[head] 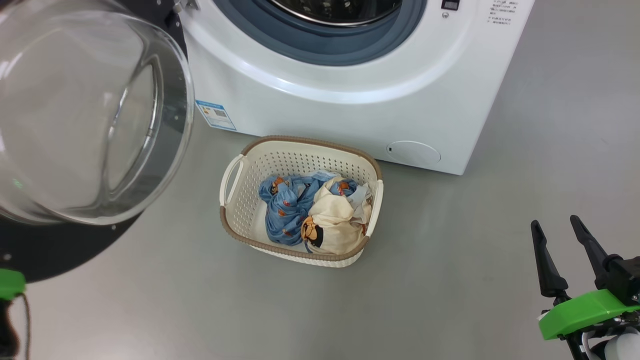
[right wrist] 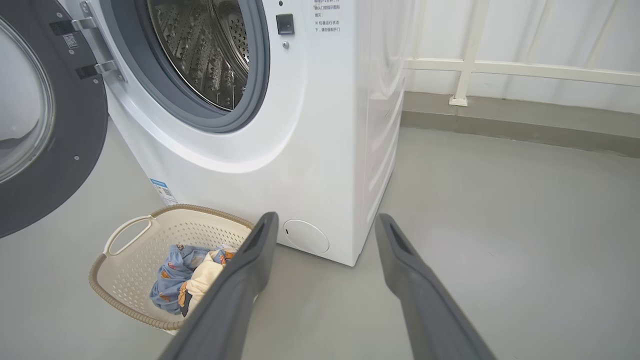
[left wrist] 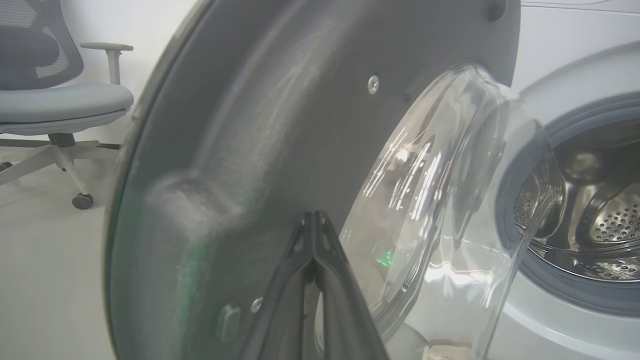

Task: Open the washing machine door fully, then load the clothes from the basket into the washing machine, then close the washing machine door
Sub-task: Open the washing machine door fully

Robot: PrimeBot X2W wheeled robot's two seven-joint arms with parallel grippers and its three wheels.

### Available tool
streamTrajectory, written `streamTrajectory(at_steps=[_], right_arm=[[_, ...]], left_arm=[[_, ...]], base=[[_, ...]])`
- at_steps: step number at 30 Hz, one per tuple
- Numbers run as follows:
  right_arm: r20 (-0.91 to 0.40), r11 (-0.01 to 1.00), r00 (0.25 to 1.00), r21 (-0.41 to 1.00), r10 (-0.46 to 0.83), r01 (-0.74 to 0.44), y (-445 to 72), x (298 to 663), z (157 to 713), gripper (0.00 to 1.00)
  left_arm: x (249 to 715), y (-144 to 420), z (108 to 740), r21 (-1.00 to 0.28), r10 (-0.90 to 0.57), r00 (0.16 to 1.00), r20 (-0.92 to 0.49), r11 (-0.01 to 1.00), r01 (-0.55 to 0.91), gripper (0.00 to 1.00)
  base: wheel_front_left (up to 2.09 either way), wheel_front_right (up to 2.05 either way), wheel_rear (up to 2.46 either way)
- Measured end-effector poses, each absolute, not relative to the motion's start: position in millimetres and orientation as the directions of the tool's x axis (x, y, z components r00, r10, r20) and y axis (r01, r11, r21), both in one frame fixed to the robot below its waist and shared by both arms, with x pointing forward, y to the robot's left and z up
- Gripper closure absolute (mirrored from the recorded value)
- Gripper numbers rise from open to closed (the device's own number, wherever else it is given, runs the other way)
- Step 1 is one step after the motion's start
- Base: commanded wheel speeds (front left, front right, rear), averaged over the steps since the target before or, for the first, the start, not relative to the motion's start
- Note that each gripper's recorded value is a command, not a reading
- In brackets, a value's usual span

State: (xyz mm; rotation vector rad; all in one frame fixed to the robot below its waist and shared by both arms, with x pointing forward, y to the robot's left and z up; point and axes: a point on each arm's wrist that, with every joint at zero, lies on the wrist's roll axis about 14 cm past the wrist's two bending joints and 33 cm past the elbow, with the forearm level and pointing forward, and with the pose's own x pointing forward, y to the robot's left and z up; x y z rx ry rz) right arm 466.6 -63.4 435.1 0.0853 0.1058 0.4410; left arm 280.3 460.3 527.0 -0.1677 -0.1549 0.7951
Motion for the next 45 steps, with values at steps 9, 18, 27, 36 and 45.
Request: streamTrajectory(at_steps=[9,18,27,36,45], right_arm=[[-0.082,0.896,0.894,0.099,0.441,-0.433,-59.9,478.8,429.6,0.0],[-0.081,0.892,0.89,0.101,0.448,-0.44,-56.9,497.7,418.1,0.0],[-0.094,0.894,0.891,0.11,0.443,-0.433,-58.4,512.6,401.4,0.0],[-0.108,0.897,0.892,0.116,0.438,-0.426,-60.4,516.7,391.3,0.0],[-0.078,0.895,0.894,0.107,0.441,-0.432,-57.3,518.5,406.6,0.0]], left_arm=[[280.4,498.0,522.7,-0.176,0.774,0.632,0.025,0.626,-0.76,1.0],[285.8,529.4,520.4,-0.164,0.83,0.558,-0.009,0.549,-0.819,1.0],[300.7,544.7,513.9,-0.141,0.846,0.532,-0.039,0.522,-0.841,1.0],[309.6,545.0,507.9,-0.127,0.846,0.531,-0.049,0.522,-0.843,1.0],[313.1,536.5,515.7,-0.155,0.834,0.551,-0.024,0.542,-0.826,1.0]], base=[[0.0,0.0,0.0],[0.0,0.0,0.0],[0.0,0.0,0.0],[0.0,0.0,0.0],[0.0,0.0,0.0]])
